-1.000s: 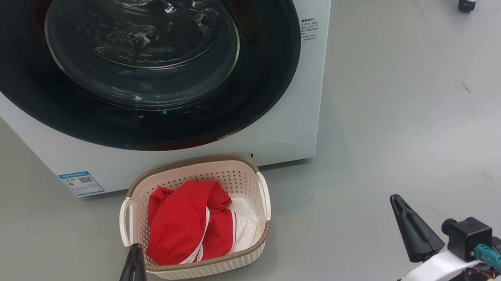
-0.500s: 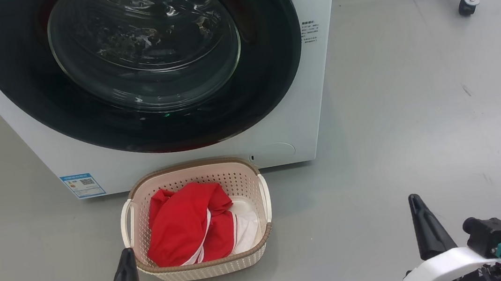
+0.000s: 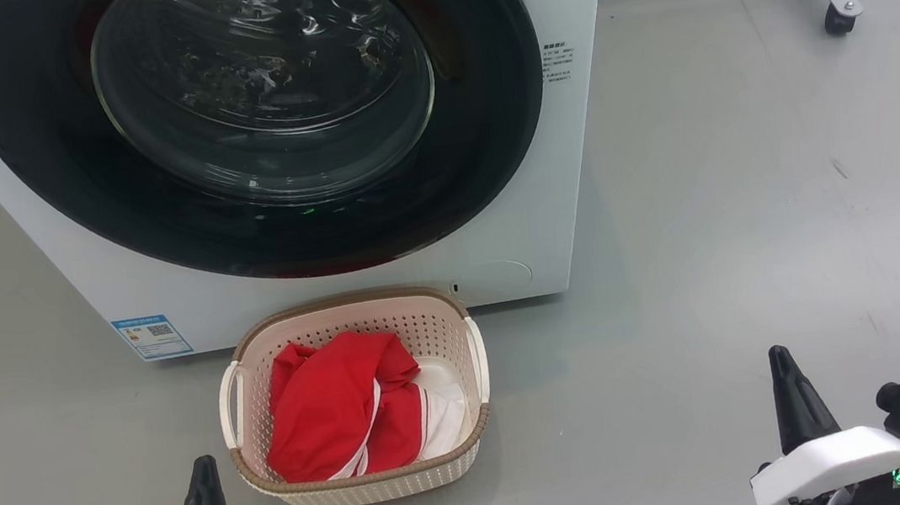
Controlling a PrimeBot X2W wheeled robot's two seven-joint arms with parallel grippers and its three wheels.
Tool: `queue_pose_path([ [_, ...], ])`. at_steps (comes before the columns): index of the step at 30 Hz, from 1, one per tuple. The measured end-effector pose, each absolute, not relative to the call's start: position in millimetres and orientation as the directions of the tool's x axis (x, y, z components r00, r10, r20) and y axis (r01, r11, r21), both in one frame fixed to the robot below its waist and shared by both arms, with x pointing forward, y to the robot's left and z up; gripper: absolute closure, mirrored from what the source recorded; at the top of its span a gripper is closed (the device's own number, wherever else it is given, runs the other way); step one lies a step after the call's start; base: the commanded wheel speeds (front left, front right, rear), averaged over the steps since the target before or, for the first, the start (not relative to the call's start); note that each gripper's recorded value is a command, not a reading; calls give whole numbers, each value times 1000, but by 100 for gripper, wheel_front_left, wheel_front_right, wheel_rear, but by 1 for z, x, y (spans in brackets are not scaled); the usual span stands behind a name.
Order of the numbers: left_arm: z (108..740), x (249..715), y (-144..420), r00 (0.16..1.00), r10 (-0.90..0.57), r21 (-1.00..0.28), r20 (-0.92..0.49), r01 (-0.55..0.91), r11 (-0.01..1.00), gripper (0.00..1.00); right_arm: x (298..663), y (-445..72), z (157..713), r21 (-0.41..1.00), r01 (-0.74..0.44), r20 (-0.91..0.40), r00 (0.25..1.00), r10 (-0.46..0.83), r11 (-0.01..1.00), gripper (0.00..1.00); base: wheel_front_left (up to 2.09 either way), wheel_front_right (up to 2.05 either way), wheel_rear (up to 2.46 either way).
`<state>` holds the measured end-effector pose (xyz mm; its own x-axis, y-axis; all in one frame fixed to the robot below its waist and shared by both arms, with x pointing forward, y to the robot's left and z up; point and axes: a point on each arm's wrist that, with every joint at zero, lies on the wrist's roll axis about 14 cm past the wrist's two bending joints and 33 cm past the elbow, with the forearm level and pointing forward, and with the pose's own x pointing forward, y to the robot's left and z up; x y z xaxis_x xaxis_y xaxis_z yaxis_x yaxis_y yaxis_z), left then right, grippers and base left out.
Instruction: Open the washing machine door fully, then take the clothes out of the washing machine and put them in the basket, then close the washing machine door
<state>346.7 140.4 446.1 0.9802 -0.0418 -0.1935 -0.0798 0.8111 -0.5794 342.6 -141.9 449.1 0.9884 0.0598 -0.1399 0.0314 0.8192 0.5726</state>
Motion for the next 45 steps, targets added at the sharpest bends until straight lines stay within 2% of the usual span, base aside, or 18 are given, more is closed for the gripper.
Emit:
queue_pose_path([
  [13, 443, 347, 149, 975, -36, -700, -221, -133, 702, 100, 348, -156, 451, 693, 86, -153, 988, 30, 716, 100, 0, 0, 0],
  [45, 455, 360, 166, 980, -44, -922, -192, -164, 350, 100, 360, -182, 460, 923, 150, -159, 987, -6, 355, 100, 0, 0, 0],
])
